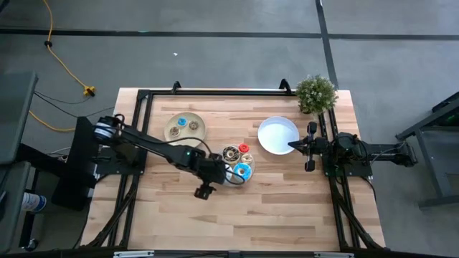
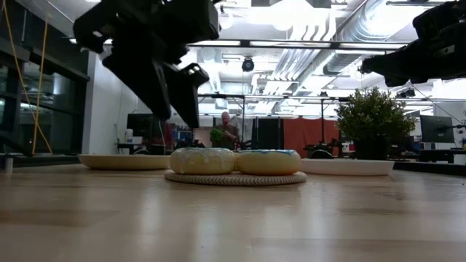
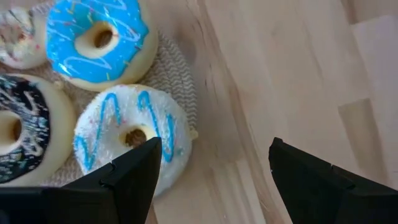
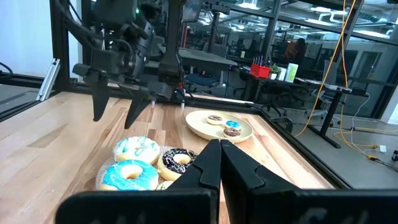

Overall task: Pick & Place donuts
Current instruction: Put the large white donut on the white plate

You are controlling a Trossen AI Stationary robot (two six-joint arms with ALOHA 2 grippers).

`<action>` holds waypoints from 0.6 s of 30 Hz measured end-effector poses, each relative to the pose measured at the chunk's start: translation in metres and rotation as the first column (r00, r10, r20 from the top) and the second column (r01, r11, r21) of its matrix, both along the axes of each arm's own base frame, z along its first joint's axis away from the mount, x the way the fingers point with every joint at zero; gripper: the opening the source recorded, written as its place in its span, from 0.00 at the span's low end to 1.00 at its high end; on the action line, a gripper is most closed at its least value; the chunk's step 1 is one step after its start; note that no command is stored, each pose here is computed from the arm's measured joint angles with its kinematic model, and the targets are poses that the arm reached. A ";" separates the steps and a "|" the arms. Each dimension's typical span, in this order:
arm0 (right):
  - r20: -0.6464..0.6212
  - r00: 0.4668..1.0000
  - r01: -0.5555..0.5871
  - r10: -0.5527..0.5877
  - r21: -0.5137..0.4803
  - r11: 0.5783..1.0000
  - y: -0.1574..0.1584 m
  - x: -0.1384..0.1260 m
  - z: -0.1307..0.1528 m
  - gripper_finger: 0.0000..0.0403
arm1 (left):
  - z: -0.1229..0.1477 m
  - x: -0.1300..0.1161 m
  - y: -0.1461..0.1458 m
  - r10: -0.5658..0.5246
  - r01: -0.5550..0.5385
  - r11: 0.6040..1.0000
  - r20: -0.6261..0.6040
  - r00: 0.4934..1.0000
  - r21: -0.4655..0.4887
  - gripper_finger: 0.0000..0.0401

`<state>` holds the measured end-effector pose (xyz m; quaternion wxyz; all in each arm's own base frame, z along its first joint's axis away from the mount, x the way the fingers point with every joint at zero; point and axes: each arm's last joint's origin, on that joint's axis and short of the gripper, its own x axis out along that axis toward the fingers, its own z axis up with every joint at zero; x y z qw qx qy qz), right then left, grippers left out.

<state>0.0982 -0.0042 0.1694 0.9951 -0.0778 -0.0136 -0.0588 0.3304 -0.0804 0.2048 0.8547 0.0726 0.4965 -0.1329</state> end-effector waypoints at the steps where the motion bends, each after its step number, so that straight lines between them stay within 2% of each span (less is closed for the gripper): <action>1: 0.000 1.000 0.000 0.000 0.000 1.000 0.000 0.000 0.000 0.00 | -0.002 0.002 0.001 0.004 -0.004 1.000 -0.002 1.000 0.000 0.72; 11: 0.000 1.000 0.000 0.000 0.000 1.000 0.000 0.000 0.000 0.00 | -0.013 0.011 0.012 0.052 -0.052 0.998 0.001 0.999 0.024 0.72; 18: 0.000 1.000 0.000 0.000 0.000 1.000 0.000 0.000 0.000 0.00 | -0.014 0.010 0.012 0.028 -0.027 0.999 -0.013 1.000 0.020 0.72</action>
